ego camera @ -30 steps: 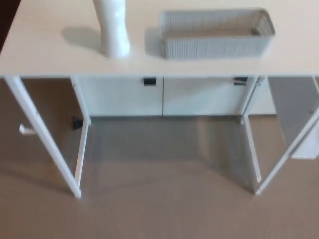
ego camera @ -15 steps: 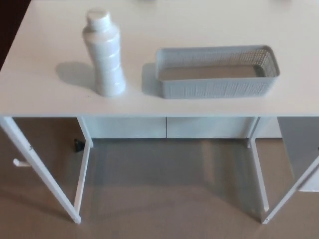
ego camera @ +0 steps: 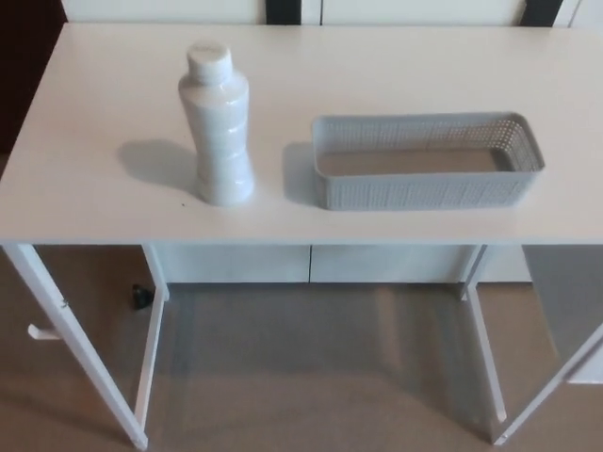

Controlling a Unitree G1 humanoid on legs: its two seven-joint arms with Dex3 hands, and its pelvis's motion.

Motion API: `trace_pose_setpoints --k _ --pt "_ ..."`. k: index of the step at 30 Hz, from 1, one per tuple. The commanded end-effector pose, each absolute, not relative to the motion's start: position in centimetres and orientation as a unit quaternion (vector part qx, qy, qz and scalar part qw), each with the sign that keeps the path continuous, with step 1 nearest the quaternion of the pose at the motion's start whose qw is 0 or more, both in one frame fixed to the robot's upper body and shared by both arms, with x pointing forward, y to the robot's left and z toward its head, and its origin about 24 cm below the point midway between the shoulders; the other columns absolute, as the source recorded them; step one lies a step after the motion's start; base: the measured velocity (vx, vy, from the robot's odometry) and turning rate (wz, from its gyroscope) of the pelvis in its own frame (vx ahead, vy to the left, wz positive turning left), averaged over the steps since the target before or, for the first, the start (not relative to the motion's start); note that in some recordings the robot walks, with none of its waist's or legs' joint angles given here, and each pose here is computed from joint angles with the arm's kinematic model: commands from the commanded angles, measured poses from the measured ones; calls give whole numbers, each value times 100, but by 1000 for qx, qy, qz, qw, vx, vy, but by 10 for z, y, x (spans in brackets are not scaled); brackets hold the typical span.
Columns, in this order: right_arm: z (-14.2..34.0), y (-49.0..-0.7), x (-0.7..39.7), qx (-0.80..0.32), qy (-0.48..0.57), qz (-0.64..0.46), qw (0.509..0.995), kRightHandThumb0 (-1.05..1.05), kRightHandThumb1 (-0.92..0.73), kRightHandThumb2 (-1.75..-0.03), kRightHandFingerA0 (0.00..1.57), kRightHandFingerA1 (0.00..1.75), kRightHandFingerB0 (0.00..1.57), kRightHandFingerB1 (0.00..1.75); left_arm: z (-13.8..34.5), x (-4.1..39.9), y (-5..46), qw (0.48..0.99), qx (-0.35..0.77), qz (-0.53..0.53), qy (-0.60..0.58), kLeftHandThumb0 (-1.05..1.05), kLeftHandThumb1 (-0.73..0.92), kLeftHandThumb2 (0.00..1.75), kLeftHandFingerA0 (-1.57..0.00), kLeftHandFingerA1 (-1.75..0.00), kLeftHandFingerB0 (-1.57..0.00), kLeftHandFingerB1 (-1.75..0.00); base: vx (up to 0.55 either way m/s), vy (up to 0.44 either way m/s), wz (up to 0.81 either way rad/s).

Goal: The robot walk up to a desk on which a bottle is kept on the left hand side and a container is kept on the right hand side. The robot uses its left hand to pick up the bottle and places it in the container.

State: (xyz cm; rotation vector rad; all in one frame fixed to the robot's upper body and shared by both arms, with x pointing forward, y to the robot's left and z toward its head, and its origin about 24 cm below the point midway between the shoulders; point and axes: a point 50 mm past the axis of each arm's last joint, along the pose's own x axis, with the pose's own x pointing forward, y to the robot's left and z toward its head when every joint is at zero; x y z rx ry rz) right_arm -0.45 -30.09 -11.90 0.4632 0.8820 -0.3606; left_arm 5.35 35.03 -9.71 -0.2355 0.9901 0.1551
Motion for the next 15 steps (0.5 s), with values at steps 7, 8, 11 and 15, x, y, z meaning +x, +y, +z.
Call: trace_pose_setpoints --k 7,8,11,15 --pt "-117 -306 1 201 416 -145 875 -17 -21 -78 17 54 30 57 -92 58 350 882 -64 39 465 -11 48 65 -15 -51 -3 -34 61 -17 5" --pt "-117 -306 1 201 415 -143 876 -17 -21 -78 17 54 30 57 -92 59 350 882 -63 38 465 -11 48 65 -15 -51 -3 -34 86 -104 7" --pt "-117 -305 3 213 411 -144 875 -17 -21 -78 15 54 30 58 -91 60 350 886 -57 33 459 -10 47 67 -16 -51 -4 -30 70 -175 2" --pt "-116 -304 7 206 408 -129 880 -21 -22 -78 13 53 28 57 -91 63 351 885 -61 42 459 -9 47 67 -17 -52 -4 -32 154 -150 2"
